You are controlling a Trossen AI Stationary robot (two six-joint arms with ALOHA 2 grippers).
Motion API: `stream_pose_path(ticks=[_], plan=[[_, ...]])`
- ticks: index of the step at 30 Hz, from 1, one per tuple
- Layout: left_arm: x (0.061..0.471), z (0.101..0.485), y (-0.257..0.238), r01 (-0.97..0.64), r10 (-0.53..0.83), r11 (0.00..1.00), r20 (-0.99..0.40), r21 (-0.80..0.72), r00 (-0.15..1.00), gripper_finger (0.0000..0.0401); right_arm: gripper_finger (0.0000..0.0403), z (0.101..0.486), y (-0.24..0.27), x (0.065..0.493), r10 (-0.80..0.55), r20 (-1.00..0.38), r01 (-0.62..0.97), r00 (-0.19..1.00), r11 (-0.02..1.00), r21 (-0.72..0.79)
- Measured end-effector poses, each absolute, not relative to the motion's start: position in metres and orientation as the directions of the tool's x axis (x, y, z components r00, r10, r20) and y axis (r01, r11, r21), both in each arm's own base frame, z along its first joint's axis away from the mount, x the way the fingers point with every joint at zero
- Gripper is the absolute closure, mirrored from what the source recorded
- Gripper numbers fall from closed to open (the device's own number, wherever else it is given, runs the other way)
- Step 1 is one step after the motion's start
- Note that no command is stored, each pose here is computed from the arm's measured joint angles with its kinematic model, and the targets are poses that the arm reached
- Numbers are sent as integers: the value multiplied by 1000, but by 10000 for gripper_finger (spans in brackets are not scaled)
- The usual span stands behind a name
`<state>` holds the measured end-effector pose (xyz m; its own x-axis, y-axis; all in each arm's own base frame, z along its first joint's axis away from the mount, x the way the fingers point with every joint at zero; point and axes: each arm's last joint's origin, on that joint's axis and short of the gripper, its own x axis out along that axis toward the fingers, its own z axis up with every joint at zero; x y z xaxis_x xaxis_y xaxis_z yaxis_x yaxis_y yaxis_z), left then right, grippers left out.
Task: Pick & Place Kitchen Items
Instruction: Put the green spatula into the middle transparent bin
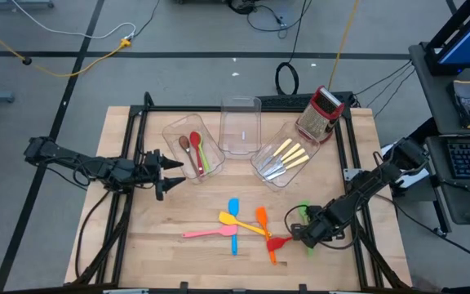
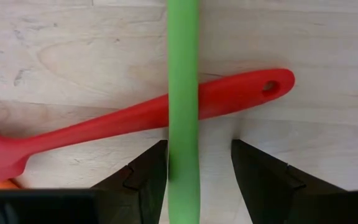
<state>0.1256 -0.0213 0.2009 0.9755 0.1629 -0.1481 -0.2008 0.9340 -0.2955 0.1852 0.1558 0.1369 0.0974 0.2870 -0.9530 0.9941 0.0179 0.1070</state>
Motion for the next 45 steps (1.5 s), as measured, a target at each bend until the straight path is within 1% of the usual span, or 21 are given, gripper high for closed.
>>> stream_pose_path(ticks=[4,7,19,22,27,34,45], plan=[[126,201,-21,-200,162,934,-148,-295,976,95,234,137,157,185,296,-950,994,96,20,107],[126,201,-21,-201,163,934,-148,-295,975,95,246,137,157,185,302,-949,995,91,22,102],[126,201,-21,-201,163,934,-148,-295,975,95,343,136,157,184,303,-950,996,77,25,89],[126,201,-21,-200,163,934,-148,-295,976,95,361,136,157,184,304,-950,996,77,26,89],[126,201,-21,-201,163,934,-148,-295,975,95,361,138,157,184,310,-947,995,87,27,100],[126,201,-21,-200,163,936,-149,-289,975,95,359,150,154,182,325,-936,988,138,18,152],[126,201,-21,-200,163,936,-149,-290,975,95,359,173,150,177,394,-898,975,196,18,221]])
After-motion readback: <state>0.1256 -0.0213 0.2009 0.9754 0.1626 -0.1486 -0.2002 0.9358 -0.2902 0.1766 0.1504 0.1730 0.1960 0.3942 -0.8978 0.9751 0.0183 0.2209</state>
